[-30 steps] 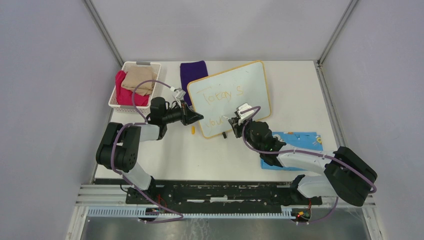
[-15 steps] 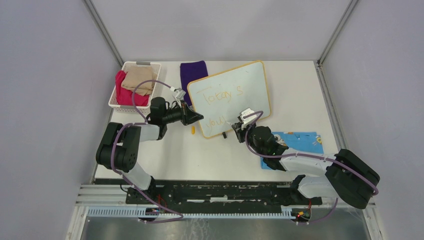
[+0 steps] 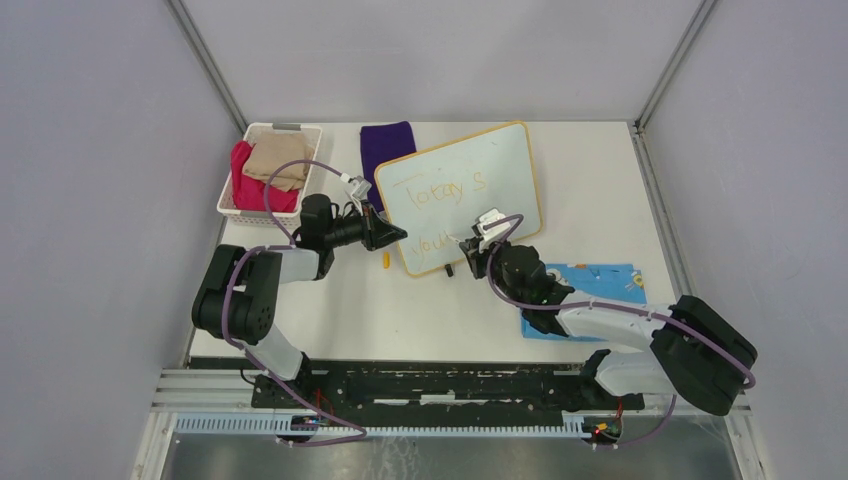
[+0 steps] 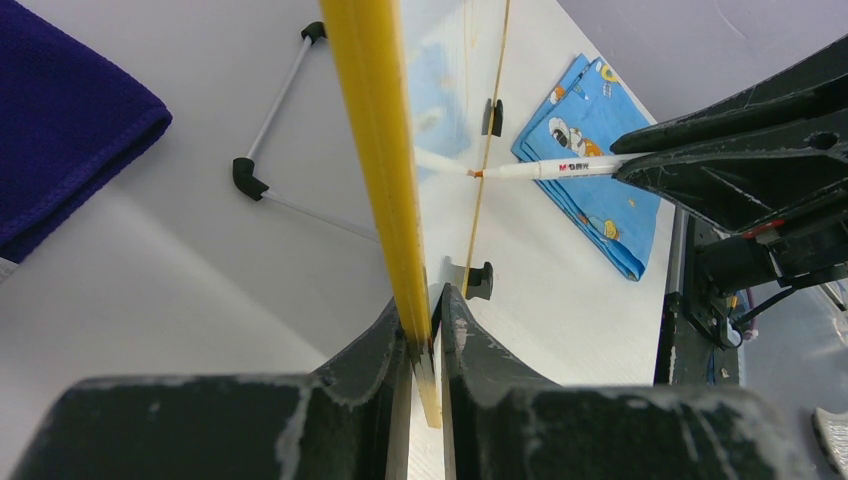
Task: Write a sentence on the whiteboard
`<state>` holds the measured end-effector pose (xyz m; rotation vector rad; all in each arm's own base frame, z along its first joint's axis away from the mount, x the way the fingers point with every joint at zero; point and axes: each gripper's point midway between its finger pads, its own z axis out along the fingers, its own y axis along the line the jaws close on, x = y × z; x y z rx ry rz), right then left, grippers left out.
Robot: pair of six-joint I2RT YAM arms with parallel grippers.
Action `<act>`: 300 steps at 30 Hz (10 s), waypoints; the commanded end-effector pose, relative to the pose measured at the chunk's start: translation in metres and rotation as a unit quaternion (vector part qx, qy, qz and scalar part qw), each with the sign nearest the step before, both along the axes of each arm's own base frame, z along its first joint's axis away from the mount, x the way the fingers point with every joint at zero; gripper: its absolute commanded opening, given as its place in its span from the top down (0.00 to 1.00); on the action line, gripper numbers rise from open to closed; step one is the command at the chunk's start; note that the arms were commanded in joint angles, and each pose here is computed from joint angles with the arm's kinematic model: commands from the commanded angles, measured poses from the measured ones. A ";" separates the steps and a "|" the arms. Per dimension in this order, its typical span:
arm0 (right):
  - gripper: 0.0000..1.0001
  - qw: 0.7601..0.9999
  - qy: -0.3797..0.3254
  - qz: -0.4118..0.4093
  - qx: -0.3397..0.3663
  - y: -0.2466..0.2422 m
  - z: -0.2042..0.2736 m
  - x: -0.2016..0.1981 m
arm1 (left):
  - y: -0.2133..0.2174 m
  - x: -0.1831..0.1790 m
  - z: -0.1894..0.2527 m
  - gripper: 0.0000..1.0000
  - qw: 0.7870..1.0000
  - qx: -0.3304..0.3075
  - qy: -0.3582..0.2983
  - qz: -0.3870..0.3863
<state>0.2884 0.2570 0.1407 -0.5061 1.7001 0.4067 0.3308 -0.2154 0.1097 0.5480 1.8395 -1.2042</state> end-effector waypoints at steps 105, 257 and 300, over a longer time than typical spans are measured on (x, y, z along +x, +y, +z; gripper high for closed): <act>1.00 0.992 -0.060 -0.092 0.058 -0.049 0.064 0.030 | 0.006 0.001 -0.040 0.98 0.998 0.063 0.017 0.023; 1.00 0.988 -0.041 -0.147 0.026 -0.077 0.051 0.052 | 0.004 -0.001 -0.041 0.98 0.998 0.065 0.018 0.020; 1.00 0.985 -0.051 -0.157 0.041 -0.085 0.057 0.046 | 0.004 -0.001 -0.041 0.98 0.997 0.068 0.018 0.020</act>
